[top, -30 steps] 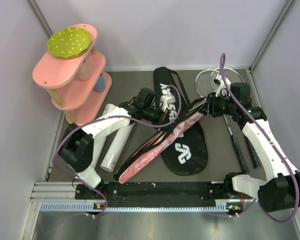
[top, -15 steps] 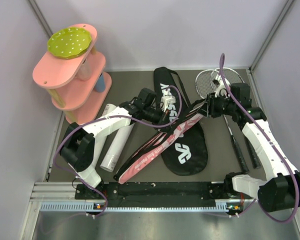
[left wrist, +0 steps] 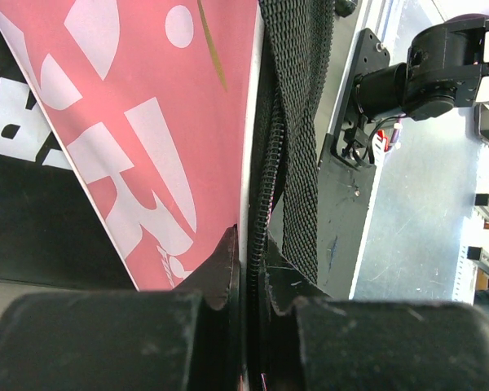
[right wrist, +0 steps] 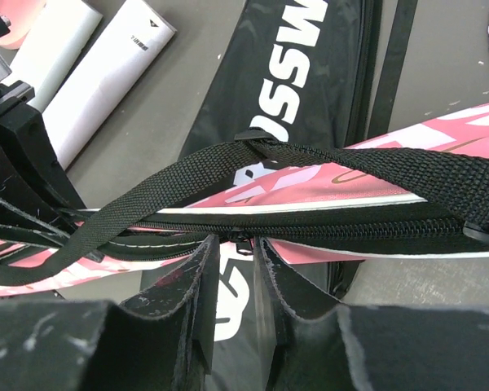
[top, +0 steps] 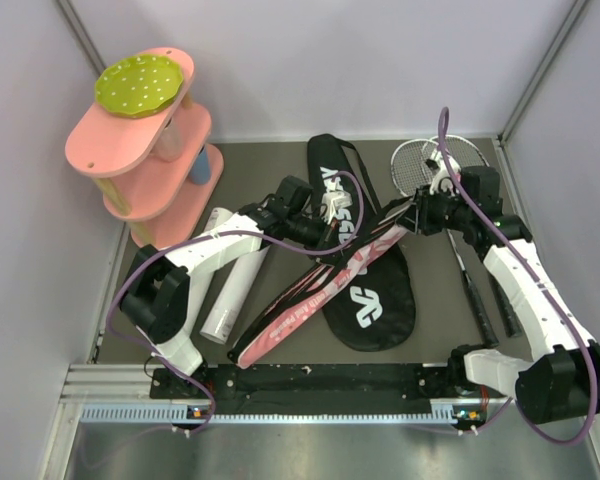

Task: Pack up the badminton gear
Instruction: Zip the racket bag at the center of the board.

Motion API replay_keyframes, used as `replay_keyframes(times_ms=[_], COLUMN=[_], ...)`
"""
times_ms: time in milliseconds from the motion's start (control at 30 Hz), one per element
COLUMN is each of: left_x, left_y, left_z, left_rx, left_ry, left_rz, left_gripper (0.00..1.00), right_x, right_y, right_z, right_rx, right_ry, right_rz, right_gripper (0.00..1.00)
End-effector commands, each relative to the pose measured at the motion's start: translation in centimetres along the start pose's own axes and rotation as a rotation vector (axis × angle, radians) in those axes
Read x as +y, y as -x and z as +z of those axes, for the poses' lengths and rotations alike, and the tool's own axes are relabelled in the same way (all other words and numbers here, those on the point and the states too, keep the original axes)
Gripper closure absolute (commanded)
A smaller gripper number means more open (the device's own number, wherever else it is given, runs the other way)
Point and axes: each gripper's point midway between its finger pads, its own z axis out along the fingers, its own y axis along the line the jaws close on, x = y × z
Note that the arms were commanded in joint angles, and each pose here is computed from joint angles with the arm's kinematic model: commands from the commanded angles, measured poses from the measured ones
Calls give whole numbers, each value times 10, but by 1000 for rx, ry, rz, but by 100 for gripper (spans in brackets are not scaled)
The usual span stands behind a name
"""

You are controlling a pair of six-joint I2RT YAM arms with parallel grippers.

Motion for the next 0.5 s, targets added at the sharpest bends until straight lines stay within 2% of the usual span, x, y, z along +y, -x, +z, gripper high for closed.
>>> replay_keyframes(times_ms=[0, 67, 300, 467], left_x=[-25, -27, -27, -28], left_y=[21, 22, 21, 22], left_z=[-5, -5, -4, -4], left_rx=[-38, -40, -37, -38], left_ry=[-93, -96, -97, -95], left_rz=[59, 62, 62, 64], left_gripper=[100, 100, 100, 100], right_x=[2, 3, 4, 3], right_y=[12, 11, 13, 14], right_z=[4, 5, 6, 7], right_rx=[-44, -42, -52, -55], right_ry=[23, 27, 28, 24], right_rz=[-36, -36, -19, -18], right_gripper=[79, 81, 70, 77])
